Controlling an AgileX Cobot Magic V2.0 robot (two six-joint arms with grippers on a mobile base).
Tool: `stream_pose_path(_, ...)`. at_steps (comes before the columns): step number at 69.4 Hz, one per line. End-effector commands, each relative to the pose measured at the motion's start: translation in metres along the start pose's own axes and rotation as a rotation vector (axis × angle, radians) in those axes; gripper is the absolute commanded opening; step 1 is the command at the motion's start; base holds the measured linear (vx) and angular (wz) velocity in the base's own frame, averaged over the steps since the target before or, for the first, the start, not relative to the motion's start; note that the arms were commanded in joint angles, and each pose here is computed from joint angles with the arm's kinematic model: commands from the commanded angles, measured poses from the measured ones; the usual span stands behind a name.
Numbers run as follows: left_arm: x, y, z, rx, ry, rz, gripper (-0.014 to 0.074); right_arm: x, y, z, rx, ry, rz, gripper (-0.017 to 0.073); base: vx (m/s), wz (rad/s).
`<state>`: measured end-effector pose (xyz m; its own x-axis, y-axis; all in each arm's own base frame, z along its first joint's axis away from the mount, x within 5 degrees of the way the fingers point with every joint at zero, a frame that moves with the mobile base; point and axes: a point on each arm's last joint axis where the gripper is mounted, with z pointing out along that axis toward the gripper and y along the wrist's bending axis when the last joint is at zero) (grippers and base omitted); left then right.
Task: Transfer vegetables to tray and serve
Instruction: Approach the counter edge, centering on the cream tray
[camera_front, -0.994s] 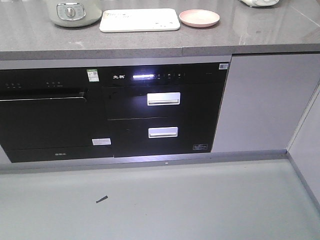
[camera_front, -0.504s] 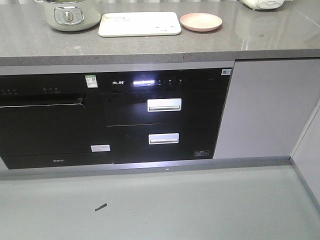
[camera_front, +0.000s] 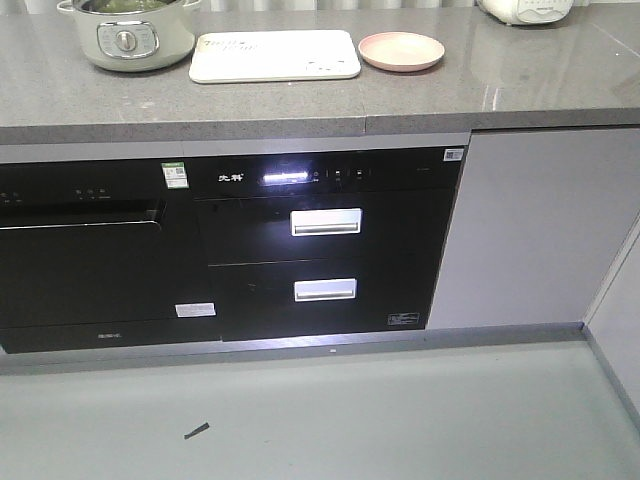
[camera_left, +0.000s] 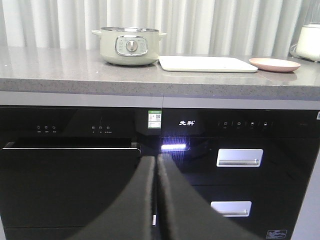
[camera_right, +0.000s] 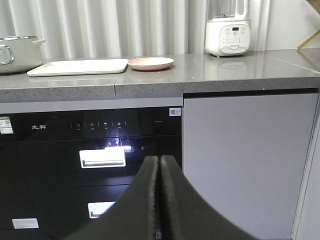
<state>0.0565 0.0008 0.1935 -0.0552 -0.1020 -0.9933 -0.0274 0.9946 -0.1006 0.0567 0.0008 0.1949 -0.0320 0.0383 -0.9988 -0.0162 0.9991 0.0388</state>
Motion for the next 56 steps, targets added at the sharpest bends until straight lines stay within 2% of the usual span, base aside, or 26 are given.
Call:
stream_pose_path(1, -0.0036, 0.0005, -0.0001, -0.003, -0.070, -0.006, -0.0006, -0.0049, 0.0004, -0.0001, -0.003, -0.074, -0.007, -0.0004, 0.07, -0.01)
stream_pose_path(56, -0.0036, 0.0005, -0.0001, -0.003, -0.070, -0.006, -0.0006, -0.0049, 0.0004, -0.0001, -0.003, -0.074, -0.007, -0.0004, 0.07, 0.00)
